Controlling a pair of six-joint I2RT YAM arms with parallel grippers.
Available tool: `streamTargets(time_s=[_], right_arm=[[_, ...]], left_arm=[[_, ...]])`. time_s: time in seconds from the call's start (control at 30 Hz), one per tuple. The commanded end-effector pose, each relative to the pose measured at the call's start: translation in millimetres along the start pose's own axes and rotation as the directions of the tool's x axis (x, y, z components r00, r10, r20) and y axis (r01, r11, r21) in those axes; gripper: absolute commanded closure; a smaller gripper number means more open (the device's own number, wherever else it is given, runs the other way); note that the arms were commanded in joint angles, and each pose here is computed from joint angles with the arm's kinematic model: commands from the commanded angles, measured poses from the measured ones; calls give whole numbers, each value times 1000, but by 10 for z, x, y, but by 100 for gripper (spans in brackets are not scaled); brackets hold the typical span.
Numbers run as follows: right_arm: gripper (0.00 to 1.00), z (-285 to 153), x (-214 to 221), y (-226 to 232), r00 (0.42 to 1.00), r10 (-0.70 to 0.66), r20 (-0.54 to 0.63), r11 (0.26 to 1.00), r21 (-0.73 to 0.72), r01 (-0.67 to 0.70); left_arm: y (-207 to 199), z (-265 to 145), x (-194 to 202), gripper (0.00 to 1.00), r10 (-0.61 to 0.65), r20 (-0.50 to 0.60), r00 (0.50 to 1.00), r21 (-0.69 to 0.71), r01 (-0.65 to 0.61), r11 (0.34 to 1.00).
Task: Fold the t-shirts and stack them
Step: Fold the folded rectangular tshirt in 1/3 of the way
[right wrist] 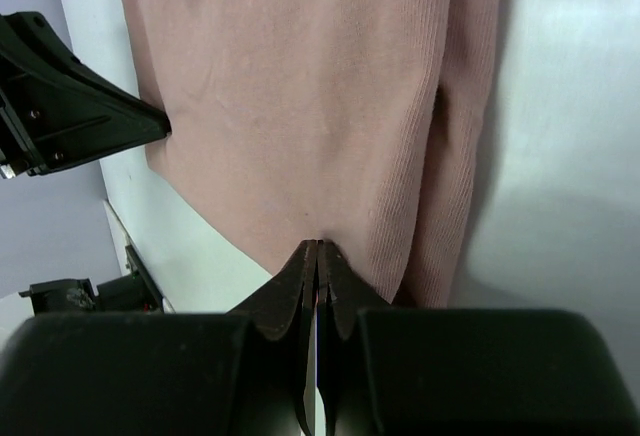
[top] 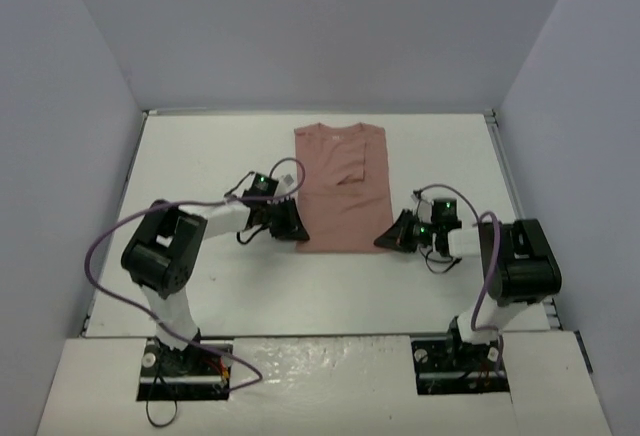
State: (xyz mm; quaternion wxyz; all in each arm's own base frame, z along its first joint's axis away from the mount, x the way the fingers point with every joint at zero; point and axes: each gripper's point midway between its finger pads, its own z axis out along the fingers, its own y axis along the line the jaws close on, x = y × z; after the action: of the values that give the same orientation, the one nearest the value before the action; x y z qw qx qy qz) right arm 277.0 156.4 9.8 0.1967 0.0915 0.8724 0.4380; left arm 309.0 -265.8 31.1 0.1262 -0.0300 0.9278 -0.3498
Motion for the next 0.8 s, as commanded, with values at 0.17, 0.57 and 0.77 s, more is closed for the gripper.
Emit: streamTargets(time_s=[0.17, 0.57, 0.77], right_arm=[[100, -235, -107, 540, 992, -102, 67, 995, -12, 103], [100, 84, -1125, 989, 964, -232, 127, 967, -78, 243], [100, 277, -1221, 704, 967, -220, 129, 968, -90, 233]], left_arm=[[94, -593, 66, 86, 120, 37, 992, -165, -113, 980], [-820, -350, -1132, 78, 179, 198, 964, 67, -195, 978], [-616, -8, -1290, 79, 134, 186, 973, 69, -149, 986]])
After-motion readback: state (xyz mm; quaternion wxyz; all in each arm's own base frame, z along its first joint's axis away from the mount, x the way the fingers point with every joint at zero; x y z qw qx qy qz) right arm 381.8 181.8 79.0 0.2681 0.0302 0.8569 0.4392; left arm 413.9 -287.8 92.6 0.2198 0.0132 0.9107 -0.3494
